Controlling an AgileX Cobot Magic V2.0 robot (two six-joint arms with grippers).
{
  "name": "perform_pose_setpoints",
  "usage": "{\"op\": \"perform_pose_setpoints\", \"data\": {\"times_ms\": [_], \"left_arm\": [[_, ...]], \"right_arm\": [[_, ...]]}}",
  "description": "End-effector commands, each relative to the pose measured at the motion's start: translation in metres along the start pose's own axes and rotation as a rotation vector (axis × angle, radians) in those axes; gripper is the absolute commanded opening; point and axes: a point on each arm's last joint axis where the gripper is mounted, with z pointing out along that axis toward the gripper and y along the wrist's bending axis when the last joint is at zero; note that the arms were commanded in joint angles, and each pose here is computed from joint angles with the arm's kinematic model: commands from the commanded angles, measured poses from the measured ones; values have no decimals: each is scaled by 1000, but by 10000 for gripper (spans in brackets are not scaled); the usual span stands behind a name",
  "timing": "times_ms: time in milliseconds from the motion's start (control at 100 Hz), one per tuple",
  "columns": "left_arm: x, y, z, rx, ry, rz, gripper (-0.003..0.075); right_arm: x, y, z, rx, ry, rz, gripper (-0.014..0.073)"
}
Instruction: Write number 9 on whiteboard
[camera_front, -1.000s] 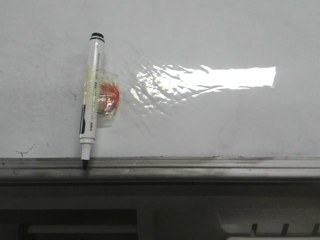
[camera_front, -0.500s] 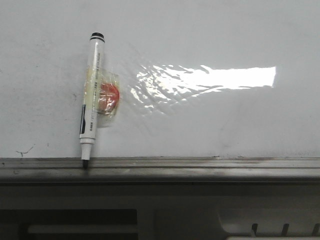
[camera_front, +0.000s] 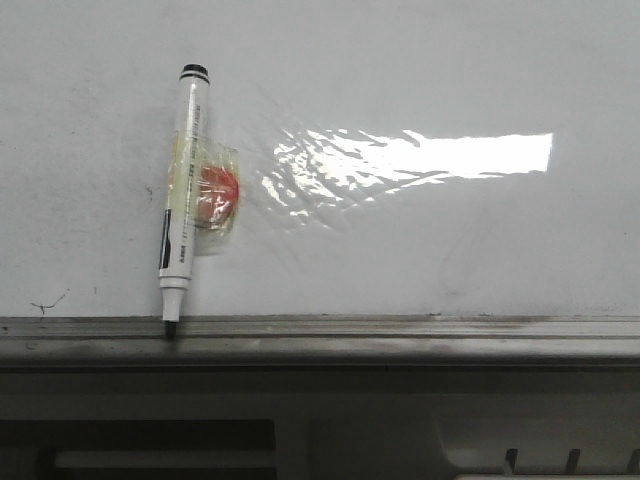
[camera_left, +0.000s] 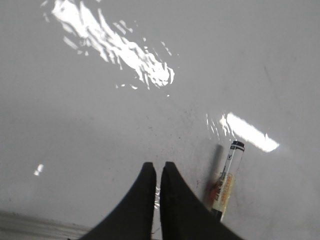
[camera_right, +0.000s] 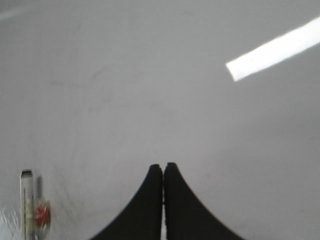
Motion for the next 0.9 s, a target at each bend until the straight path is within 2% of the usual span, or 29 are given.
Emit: {"op": "perform_pose_setpoints", "data": {"times_ms": [0,80,120,140,160,200,270,350,410,620,760,890], "left_arm": [[-33,-19,8,-58,23,169,-15],[-54,-33,20,-87,119,268,50],[-60,-39,29,-85,191,335,145],[-63,-41,32,-83,211,346,161],[-66,-44,36,-81,241,363,226],[-71,-48,45,-78,289,366,318],[-73,-54,58,-51,348,330,414],[-66,-57,71,-6,415,258,421],[-55,-58,81,16,489,235,421],[-20,-71,102,115,647,262,421],[-2,-86,117,174,645,242,421],[13,-89,135,155,637,194,396]], "right_arm": [[-23,13,3,0,43,-124,-56],[-38,21,8,5,117,-183,-27],[-43,25,13,7,166,-190,2],[-45,26,14,7,183,-192,23],[-47,28,16,6,207,-192,40],[-52,31,19,4,261,-195,102],[-57,35,25,3,333,-200,234],[-62,38,31,3,374,-199,388],[-65,39,35,8,378,-201,440],[-66,37,40,19,367,-201,433],[-66,37,40,19,367,-201,433],[-66,37,40,19,367,-201,433]]}}
